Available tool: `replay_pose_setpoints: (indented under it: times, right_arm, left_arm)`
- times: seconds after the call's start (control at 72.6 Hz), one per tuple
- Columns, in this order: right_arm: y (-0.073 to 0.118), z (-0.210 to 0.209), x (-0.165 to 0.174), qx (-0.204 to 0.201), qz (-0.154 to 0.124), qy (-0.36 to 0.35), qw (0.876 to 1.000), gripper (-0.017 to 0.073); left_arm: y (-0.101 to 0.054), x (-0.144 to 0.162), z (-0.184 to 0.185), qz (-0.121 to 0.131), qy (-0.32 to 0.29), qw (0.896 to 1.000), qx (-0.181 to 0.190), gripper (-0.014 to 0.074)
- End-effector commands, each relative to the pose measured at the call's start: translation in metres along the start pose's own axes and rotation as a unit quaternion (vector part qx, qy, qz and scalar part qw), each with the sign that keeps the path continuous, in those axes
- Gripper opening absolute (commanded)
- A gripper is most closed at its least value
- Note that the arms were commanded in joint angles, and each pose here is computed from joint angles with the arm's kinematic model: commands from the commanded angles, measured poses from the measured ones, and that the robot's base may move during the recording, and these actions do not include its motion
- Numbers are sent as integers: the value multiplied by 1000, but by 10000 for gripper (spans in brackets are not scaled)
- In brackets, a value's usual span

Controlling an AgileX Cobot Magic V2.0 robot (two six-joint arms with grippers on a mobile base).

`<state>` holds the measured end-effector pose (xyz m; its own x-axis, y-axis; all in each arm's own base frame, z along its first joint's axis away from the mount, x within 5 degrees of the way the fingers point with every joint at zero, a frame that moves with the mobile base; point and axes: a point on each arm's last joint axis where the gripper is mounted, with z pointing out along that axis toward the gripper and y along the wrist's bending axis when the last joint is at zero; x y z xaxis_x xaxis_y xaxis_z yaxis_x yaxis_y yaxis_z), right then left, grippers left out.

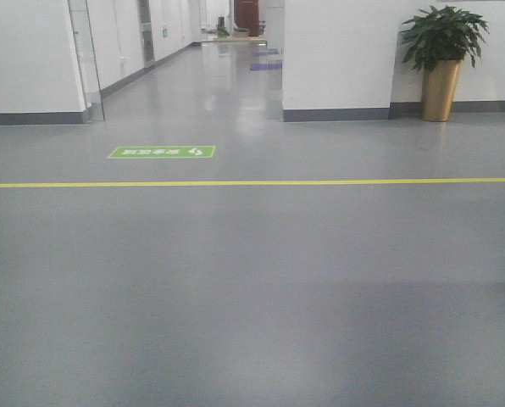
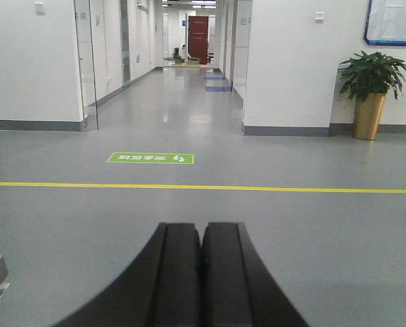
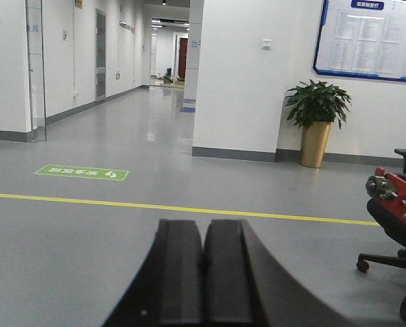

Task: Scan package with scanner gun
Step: 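Turn the base toward the red-framed table and approach it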

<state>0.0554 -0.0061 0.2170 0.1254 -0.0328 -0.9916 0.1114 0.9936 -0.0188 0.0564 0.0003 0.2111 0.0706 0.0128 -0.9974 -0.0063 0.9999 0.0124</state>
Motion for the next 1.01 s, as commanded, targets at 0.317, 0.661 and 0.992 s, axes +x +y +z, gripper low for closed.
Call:
replay_pose_setpoints:
  times: [0.317, 0.661, 0.992]
  right_arm:
    - [0, 0, -2, -1, -4, -9, 1000, -163]
    - [0, 0, -2, -1, -4, -9, 1000, -163]
    - [0, 0, -2, -1, -4, -9, 1000, -163]
  left_arm:
    - [0, -3, 0, -3, -11, 1000, -1, -111]
    - [0, -3, 0, -3, -11, 1000, -1, -111]
    - [0, -3, 0, -3, -11, 1000, -1, -111]
